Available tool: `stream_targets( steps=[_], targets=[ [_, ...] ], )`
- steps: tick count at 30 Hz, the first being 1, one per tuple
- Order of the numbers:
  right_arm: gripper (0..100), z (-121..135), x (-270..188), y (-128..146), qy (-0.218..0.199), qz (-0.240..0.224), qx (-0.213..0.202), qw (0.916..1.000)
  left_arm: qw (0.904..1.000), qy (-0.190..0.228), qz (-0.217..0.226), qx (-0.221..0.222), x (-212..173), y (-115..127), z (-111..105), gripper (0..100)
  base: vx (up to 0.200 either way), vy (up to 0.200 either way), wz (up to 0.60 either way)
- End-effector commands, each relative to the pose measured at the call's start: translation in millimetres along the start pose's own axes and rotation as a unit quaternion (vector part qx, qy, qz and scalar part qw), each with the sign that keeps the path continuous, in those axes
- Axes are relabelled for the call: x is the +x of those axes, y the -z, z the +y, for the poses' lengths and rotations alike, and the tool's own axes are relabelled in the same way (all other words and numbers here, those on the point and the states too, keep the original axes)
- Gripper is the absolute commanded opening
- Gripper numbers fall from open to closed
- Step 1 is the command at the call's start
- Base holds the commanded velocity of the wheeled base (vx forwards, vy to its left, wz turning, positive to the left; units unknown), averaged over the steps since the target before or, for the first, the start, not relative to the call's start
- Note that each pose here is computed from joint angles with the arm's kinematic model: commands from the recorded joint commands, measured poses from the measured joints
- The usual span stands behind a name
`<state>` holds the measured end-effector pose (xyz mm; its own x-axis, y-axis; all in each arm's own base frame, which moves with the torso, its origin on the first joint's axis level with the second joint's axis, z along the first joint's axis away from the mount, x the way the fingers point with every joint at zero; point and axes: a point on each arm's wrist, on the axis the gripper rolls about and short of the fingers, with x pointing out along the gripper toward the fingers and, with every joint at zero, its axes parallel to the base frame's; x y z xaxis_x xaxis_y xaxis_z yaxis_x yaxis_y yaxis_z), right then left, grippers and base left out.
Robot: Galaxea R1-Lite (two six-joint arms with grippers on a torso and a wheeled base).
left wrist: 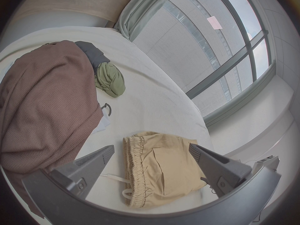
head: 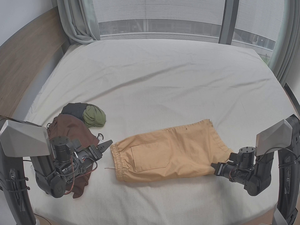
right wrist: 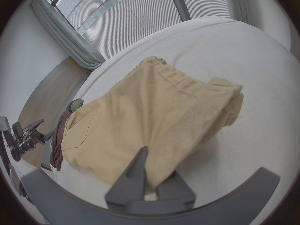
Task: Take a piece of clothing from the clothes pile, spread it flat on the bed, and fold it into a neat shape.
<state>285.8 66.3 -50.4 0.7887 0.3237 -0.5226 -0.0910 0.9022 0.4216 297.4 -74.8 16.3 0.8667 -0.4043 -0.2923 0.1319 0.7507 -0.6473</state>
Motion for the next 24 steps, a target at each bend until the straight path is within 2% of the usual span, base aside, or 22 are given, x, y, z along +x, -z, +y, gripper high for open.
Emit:
stream_targets(
  steps=[1,8,12,14,16,17,19,24],
  targets=[
    [100,1,1,1,-0.002,0.002,-0.001,1.0000,1.0000,0.004,-0.006,0.001,0,-3,-2,100,0.000,0.000,0.00],
    [100,8,-8,6,-0.011,0.018,-0.004,0.9998,0.9996,0.027,0.006,0.008,-4,-7,-2,100,0.000,0.000,0.00],
    [100,24,-22,9,-0.046,0.035,-0.018,0.9981,0.9985,0.038,0.027,0.030,-9,-4,-1,100,0.000,0.000,0.00],
    [100,35,-34,5,-0.072,0.035,-0.030,0.9964,0.9947,0.058,0.052,0.067,-14,1,0,100,0.000,0.000,0.00],
    [100,38,-38,4,-0.079,0.035,-0.032,0.9957,0.9935,0.064,0.059,0.074,-15,2,0,100,0.000,0.000,0.00],
    [100,53,-55,6,-0.129,0.053,-0.047,0.9891,0.9900,0.081,0.083,0.081,-19,7,1,100,0.000,0.000,0.00],
    [100,64,-66,4,-0.164,0.055,-0.056,0.9834,0.9877,0.092,0.100,0.076,-21,10,3,100,0.000,0.000,0.00],
    [100,67,-70,3,-0.175,0.056,-0.059,0.9813,0.9865,0.102,0.107,0.070,-22,6,13,100,0.000,0.000,0.00]
  ],
)
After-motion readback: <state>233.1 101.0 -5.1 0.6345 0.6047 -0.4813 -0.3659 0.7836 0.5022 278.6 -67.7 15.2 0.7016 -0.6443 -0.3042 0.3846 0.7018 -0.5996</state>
